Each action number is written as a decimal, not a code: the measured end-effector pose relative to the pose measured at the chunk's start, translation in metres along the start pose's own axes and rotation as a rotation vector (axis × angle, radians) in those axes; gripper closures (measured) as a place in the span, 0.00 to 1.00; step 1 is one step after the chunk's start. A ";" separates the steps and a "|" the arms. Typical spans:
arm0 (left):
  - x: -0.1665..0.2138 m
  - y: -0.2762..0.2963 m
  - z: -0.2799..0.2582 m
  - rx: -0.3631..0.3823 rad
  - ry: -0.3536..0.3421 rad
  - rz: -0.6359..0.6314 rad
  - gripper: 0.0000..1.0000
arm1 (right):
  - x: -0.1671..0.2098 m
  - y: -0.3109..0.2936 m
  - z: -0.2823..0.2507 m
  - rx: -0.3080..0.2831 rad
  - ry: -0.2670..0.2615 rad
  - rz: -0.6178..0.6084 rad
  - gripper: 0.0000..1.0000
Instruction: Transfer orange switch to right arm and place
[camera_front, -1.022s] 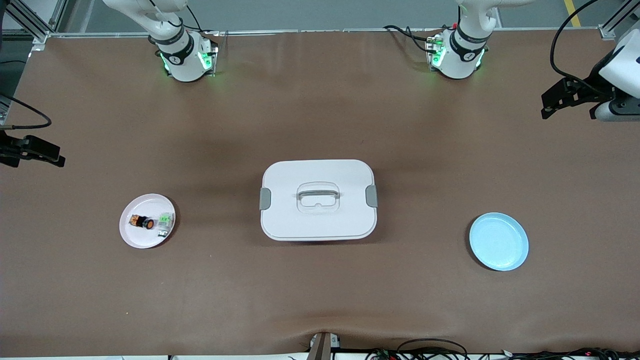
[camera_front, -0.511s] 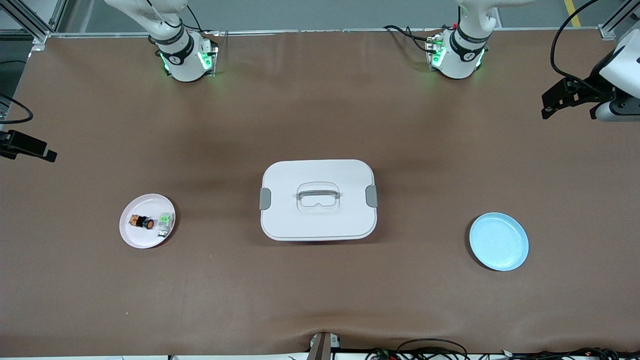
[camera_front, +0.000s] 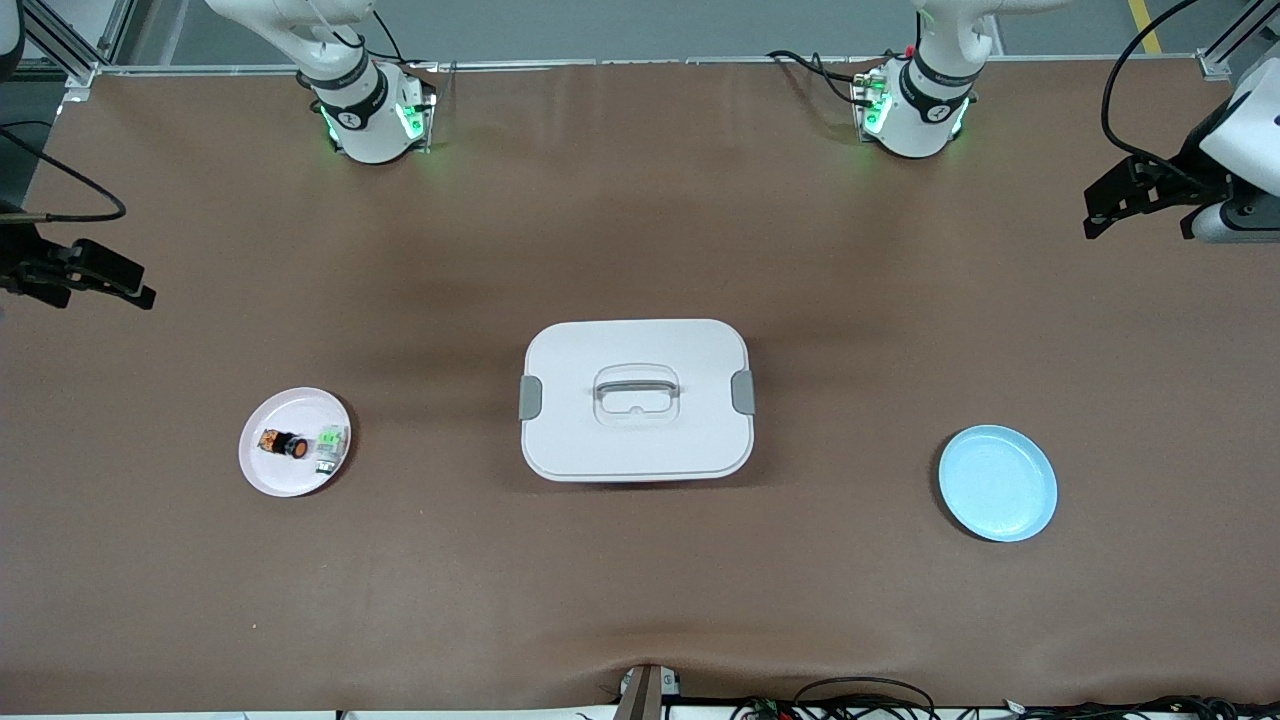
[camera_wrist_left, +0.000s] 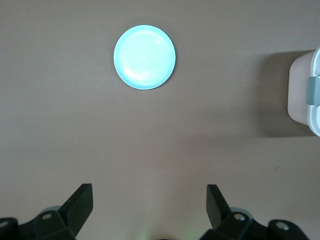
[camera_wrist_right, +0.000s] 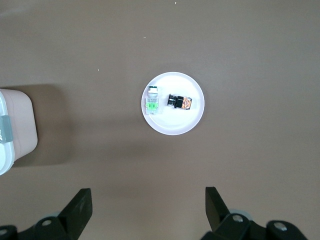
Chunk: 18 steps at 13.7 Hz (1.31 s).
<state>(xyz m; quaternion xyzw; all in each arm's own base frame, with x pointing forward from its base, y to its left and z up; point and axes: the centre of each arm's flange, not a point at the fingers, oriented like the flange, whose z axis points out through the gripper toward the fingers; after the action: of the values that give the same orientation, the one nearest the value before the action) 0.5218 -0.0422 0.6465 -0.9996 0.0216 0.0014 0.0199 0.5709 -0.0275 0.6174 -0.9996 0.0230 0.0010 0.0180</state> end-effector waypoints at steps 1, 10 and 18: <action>0.000 0.000 0.000 0.000 0.002 0.000 0.00 | -0.002 0.002 -0.001 0.000 0.005 0.003 0.00; 0.000 0.000 -0.001 0.000 0.004 0.000 0.00 | -0.012 0.004 0.004 0.000 -0.009 0.008 0.00; 0.000 0.000 -0.001 0.000 0.004 0.000 0.00 | -0.018 0.004 0.004 0.000 -0.040 0.007 0.00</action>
<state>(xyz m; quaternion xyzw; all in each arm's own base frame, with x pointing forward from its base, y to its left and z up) 0.5223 -0.0422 0.6470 -0.9996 0.0216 -0.0007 0.0198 0.5531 -0.0304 0.6136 -0.9993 0.0263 0.0212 0.0186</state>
